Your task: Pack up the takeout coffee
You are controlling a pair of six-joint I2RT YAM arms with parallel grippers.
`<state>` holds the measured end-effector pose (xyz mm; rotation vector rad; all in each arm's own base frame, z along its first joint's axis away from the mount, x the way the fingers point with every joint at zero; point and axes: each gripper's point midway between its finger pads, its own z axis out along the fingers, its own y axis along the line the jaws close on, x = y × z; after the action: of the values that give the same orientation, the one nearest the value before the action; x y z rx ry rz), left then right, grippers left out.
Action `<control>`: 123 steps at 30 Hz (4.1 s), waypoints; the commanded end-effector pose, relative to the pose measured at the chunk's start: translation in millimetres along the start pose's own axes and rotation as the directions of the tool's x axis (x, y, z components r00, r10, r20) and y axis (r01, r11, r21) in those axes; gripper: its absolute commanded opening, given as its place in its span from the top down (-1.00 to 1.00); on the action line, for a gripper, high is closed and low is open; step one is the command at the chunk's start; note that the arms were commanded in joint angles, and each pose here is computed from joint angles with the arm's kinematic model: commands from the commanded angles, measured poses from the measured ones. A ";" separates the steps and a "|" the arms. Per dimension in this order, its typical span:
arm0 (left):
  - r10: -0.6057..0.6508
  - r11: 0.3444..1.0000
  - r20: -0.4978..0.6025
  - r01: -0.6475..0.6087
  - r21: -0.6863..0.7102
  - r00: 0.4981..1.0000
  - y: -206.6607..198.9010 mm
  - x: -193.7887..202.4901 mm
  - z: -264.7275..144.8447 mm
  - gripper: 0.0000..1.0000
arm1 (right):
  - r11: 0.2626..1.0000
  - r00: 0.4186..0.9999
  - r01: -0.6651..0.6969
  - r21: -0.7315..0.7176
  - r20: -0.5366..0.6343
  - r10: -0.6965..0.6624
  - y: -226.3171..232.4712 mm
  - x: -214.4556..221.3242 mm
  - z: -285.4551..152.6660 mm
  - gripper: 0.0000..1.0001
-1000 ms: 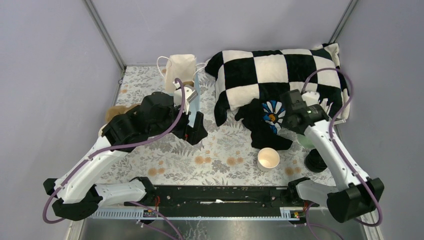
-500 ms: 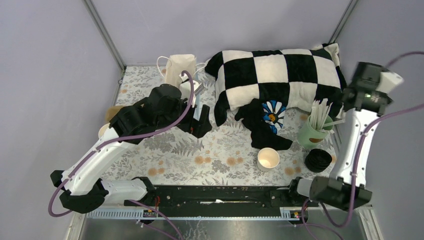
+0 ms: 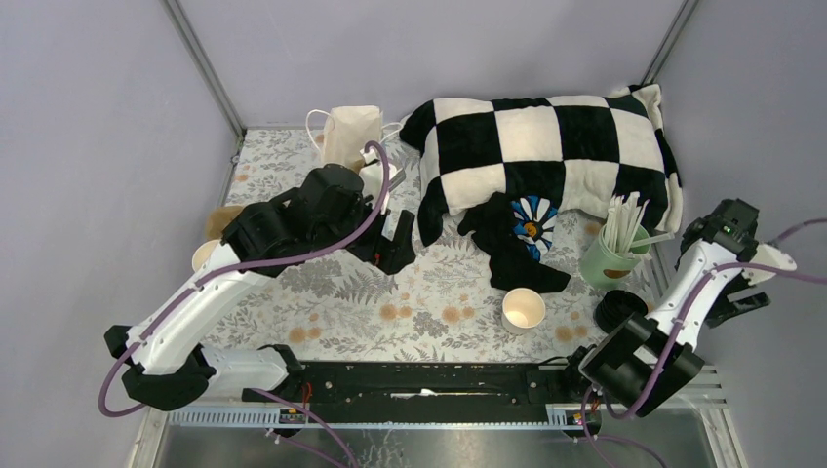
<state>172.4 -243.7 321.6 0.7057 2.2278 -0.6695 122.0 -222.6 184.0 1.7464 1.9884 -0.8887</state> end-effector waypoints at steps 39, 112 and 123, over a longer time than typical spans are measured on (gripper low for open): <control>0.183 0.983 0.068 -0.183 0.001 0.981 -23.1 0.5 -18.6 -0.98 | 0.969 0.954 -0.145 -0.198 -0.287 0.084 22.5 116.3 21.8 0.01; 0.201 0.979 0.103 -0.202 0.003 0.974 -19.1 4.0 -27.8 -0.98 | 0.990 0.994 -0.031 -0.137 0.101 0.045 -28.5 -22.4 -64.6 0.69; 0.201 0.980 0.116 -0.199 -0.029 0.973 -18.4 -7.9 -26.1 -0.98 | 0.679 0.958 0.143 -0.720 0.273 0.089 74.2 -106.3 -206.4 0.79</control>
<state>143.8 -235.1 329.6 0.8792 2.0795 -0.5736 180.5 -196.1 349.0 1.3531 1.7637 -0.4890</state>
